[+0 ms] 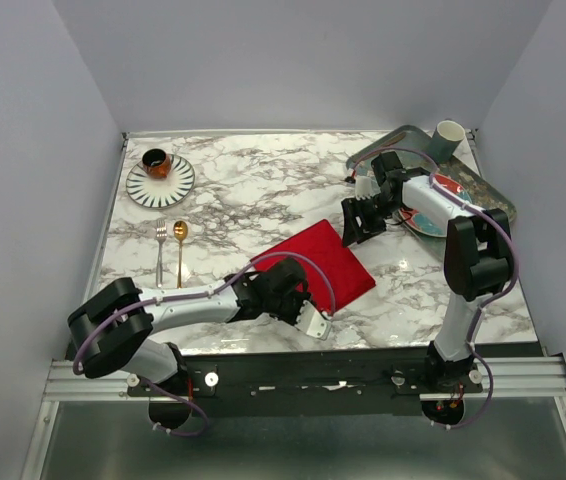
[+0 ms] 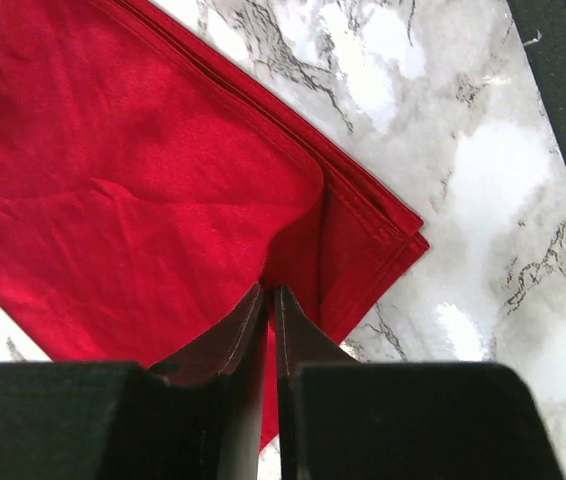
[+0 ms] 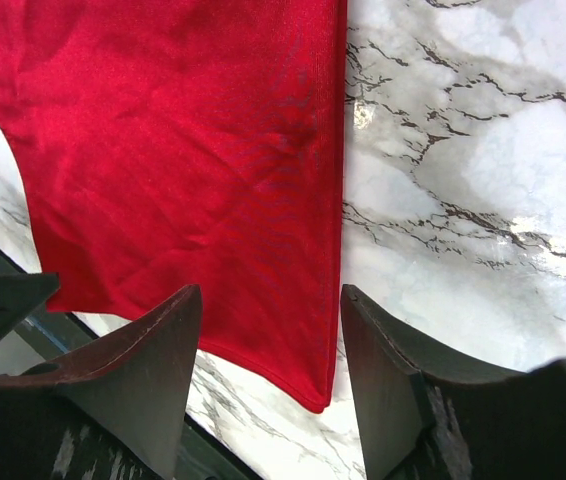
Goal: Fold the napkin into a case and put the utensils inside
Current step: Pick up the top corner of the square folded napkin from the center of the board, then fold the top corner of the square-folded napkin at the center of the board.
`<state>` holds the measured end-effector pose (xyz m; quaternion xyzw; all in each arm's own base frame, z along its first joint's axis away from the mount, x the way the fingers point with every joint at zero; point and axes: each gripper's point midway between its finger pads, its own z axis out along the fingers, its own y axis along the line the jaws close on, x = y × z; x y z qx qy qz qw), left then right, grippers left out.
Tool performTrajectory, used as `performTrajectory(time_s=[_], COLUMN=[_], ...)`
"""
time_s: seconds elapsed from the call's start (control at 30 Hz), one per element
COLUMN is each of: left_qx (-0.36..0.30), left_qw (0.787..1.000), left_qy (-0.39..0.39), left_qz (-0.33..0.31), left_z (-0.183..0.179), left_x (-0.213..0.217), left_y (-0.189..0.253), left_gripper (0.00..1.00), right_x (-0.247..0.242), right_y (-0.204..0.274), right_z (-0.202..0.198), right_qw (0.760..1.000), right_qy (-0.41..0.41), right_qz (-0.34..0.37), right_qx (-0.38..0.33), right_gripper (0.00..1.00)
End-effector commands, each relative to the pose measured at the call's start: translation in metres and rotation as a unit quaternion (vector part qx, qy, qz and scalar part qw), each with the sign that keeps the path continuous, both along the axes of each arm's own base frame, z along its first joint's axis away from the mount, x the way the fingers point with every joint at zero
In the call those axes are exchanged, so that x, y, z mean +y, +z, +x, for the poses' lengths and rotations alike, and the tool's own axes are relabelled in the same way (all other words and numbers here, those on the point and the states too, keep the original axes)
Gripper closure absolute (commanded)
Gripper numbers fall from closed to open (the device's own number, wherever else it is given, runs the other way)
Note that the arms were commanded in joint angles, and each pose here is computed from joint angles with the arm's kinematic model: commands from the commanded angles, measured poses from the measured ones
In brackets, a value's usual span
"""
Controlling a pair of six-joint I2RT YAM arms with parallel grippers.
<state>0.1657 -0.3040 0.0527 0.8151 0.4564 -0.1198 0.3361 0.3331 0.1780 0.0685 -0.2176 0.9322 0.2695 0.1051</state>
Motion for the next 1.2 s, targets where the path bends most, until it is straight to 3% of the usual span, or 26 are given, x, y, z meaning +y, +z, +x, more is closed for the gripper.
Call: performTrajectory(time_s=[0.0, 0.1, 0.3, 0.57, 0.83, 1.17], left_qx=[0.041, 0.048, 0.087, 0.149, 0.183, 0.214], left_qw=[0.999, 0.999, 0.996, 0.978, 0.962, 0.942], left_qy=[-0.017, -0.018, 0.028, 0.138, 0.196, 0.251], left_qz=[0.004, 0.003, -0.013, -0.042, -0.057, -0.063], left_z=[-0.008, -0.009, 0.013, 0.09, 0.163, 0.198], left_x=[-0.001, -0.001, -0.008, -0.036, -0.049, -0.044], left_y=[-0.001, 0.002, 0.015, 0.037, 0.036, 0.018], left_gripper=[0.88, 1.0, 1.0, 1.0, 1.0, 1.0], right_x=[-0.002, -0.003, -0.006, -0.012, -0.026, -0.023], right_y=[-0.002, -0.003, -0.003, 0.008, 0.014, 0.016], right_z=[-0.001, -0.001, 0.004, 0.021, 0.028, 0.021], right_qw=[1.0, 1.0, 1.0, 1.0, 0.999, 0.998], right_qy=[0.002, 0.001, -0.004, -0.018, -0.04, -0.038], right_qz=[0.005, 0.005, 0.006, 0.017, 0.035, 0.056], right_qx=[0.007, 0.01, 0.007, -0.009, -0.009, 0.001], right_gripper=[0.34, 0.34, 0.32, 0.32, 0.32, 0.35])
